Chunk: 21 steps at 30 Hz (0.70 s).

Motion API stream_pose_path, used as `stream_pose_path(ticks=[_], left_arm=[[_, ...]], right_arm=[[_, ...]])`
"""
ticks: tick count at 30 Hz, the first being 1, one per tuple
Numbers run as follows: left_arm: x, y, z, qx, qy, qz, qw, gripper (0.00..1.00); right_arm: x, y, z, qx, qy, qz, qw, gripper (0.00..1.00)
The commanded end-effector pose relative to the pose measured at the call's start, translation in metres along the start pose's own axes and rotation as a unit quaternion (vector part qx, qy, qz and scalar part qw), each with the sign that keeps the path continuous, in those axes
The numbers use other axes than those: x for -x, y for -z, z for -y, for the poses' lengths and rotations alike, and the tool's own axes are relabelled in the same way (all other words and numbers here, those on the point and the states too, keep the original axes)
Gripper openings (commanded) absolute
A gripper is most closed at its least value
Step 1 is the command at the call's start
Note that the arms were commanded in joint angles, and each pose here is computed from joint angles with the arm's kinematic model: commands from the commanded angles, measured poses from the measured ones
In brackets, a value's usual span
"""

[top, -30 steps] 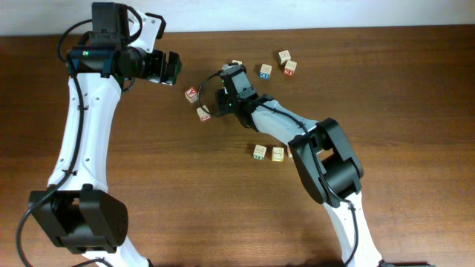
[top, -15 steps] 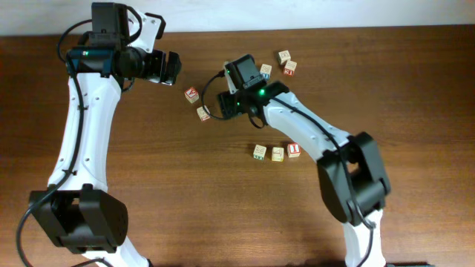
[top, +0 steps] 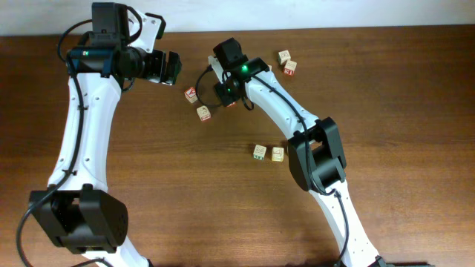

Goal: Rotate 5 blocks

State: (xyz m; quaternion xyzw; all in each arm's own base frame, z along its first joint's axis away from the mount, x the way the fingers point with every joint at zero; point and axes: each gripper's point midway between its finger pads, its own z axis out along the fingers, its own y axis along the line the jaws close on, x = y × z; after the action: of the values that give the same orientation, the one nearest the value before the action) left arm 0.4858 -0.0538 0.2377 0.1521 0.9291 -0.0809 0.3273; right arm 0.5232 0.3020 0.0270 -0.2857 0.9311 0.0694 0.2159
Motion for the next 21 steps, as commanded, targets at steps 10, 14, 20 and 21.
stream_pose_path(ticks=[10,14,20,21], left_arm=[[0.005,0.001,0.000,0.000,-0.007,0.006,1.000,0.99],[0.005,0.001,0.000,0.000,-0.006,0.005,1.000,0.99],[0.005,0.001,0.000,0.000,-0.007,0.006,1.000,0.99],[0.005,0.001,0.000,0.000,-0.006,0.005,1.000,0.99]], right_arm=[[-0.028,0.150,-0.022,0.018,-0.190,-0.104,0.976,0.16],[-0.089,0.089,-0.030,-0.005,-0.247,-0.205,0.947,0.15],[-0.137,0.050,-0.051,-0.006,-0.260,-0.260,0.930,0.16],[-0.137,0.050,-0.053,-0.006,-0.257,-0.262,0.930,0.20]])
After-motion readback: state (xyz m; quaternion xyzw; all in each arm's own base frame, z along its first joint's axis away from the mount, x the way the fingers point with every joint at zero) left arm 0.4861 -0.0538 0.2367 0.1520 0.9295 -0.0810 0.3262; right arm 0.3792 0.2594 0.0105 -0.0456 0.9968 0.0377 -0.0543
